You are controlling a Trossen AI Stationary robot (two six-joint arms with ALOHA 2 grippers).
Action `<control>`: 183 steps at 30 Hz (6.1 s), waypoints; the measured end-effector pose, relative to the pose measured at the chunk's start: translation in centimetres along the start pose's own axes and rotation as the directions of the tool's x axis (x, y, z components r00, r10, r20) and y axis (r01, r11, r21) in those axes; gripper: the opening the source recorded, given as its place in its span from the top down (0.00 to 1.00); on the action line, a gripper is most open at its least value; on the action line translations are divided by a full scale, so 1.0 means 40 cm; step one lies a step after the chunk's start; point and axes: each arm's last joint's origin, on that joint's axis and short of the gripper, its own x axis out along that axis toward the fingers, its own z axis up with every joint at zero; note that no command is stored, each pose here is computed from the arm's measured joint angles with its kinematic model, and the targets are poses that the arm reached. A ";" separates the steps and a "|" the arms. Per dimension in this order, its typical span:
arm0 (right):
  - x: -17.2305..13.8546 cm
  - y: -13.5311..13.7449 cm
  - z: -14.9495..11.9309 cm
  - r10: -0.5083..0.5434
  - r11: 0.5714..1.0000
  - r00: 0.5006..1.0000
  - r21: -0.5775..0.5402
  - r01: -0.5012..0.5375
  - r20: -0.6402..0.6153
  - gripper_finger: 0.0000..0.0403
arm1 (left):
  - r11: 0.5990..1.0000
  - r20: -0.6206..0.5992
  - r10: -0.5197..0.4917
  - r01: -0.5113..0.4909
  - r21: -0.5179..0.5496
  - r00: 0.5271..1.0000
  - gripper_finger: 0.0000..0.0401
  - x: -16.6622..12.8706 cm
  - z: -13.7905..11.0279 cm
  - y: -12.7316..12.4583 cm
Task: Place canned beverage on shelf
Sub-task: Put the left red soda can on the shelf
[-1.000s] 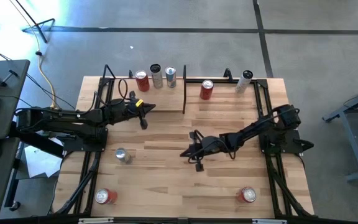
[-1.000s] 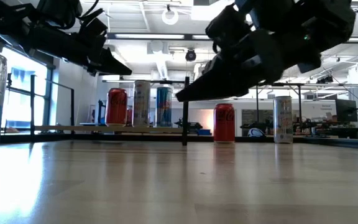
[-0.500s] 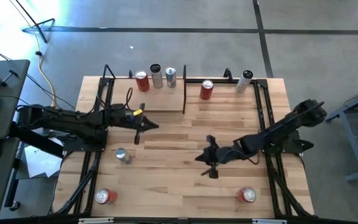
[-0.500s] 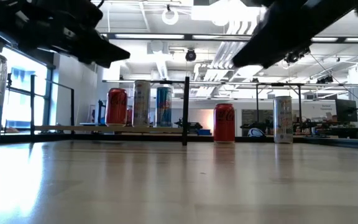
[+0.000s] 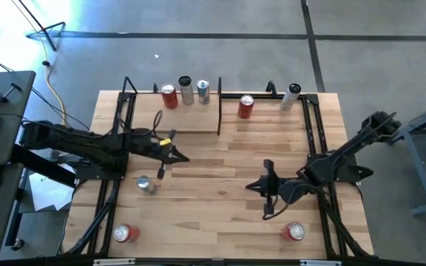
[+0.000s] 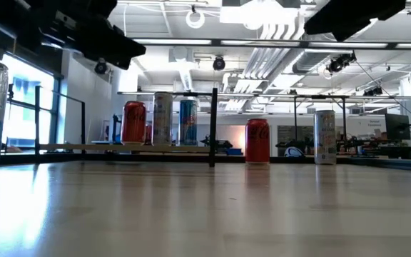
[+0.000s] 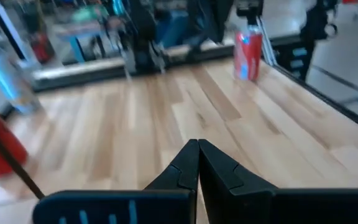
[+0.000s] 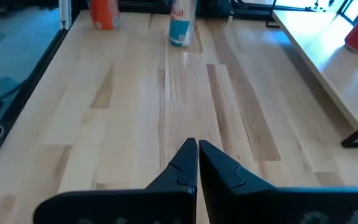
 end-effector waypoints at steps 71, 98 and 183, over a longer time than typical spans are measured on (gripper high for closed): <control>0.033 -0.017 -0.071 0.008 0.996 1.000 -0.094 -0.007 0.006 1.00 | 0.822 -0.947 -0.287 -0.471 -0.321 0.144 0.35 -0.063 0.196 -0.629; 0.033 -0.017 -0.071 0.007 0.996 1.000 -0.094 -0.007 0.007 1.00 | 0.804 -0.950 -0.266 -0.506 -0.311 0.162 0.35 -0.064 0.194 -0.630; 0.032 -0.015 -0.067 0.016 0.993 1.000 -0.117 -0.013 0.024 1.00 | 0.581 -0.862 -0.301 -0.638 -0.505 0.408 1.00 0.076 0.188 -0.561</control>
